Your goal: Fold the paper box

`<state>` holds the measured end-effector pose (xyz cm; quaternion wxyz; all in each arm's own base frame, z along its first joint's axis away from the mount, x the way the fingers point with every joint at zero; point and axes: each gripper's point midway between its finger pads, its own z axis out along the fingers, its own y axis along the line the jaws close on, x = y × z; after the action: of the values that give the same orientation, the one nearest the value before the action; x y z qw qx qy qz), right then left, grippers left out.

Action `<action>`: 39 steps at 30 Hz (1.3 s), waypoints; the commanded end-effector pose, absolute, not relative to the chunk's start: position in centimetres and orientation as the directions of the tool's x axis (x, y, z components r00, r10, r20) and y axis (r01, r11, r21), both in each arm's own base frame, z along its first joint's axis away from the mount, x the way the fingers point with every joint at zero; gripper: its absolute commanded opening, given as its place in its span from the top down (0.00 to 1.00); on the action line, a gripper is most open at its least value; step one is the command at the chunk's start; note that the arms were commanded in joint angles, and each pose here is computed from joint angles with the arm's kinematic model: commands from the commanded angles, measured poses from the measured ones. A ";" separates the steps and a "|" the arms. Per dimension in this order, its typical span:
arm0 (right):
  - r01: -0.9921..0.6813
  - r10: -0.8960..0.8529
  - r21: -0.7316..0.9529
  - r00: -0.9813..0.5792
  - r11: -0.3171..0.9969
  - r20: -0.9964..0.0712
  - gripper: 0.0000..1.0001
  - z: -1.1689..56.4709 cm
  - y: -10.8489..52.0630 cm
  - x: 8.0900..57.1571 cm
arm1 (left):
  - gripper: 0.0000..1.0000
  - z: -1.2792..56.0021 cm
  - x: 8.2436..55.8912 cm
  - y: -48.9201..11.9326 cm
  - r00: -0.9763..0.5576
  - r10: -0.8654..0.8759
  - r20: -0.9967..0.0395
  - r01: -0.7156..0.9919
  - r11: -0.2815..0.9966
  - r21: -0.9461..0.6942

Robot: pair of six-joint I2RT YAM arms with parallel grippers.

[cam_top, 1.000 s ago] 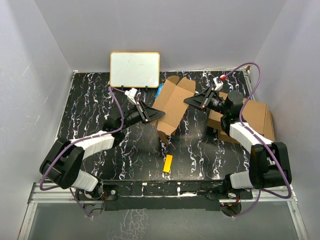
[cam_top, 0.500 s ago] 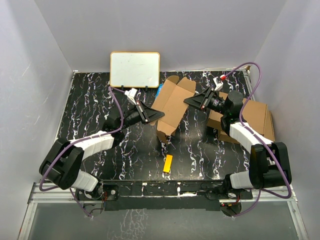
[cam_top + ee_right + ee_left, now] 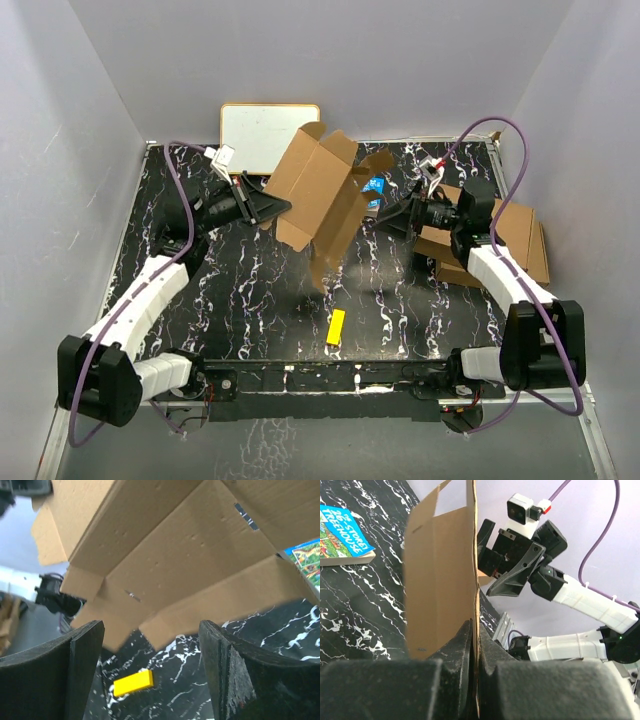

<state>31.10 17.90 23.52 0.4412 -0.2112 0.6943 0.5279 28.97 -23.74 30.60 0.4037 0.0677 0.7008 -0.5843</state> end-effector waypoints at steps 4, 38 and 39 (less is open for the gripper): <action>-0.958 -0.035 0.119 -0.132 0.260 -0.991 0.10 25.1 17.0 29.2 | 1.00 29.7 26.0 -22.6 -0.700 -0.156 -0.697 0.603 0.395 -0.693; -0.934 -0.328 -0.189 0.083 0.303 -0.941 0.09 18.7 16.7 37.3 | 1.00 26.5 27.5 -21.7 -0.667 0.070 -0.741 0.689 0.437 -0.579; -0.935 -0.332 -0.187 0.080 0.302 -0.940 0.10 18.4 16.7 37.5 | 1.00 26.4 27.5 -21.7 -0.669 0.070 -0.740 0.688 0.436 -0.581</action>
<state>34.96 16.79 16.76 0.4814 -0.4834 0.6510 0.3329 27.57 -21.70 24.77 0.3123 0.2187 0.8000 -0.4632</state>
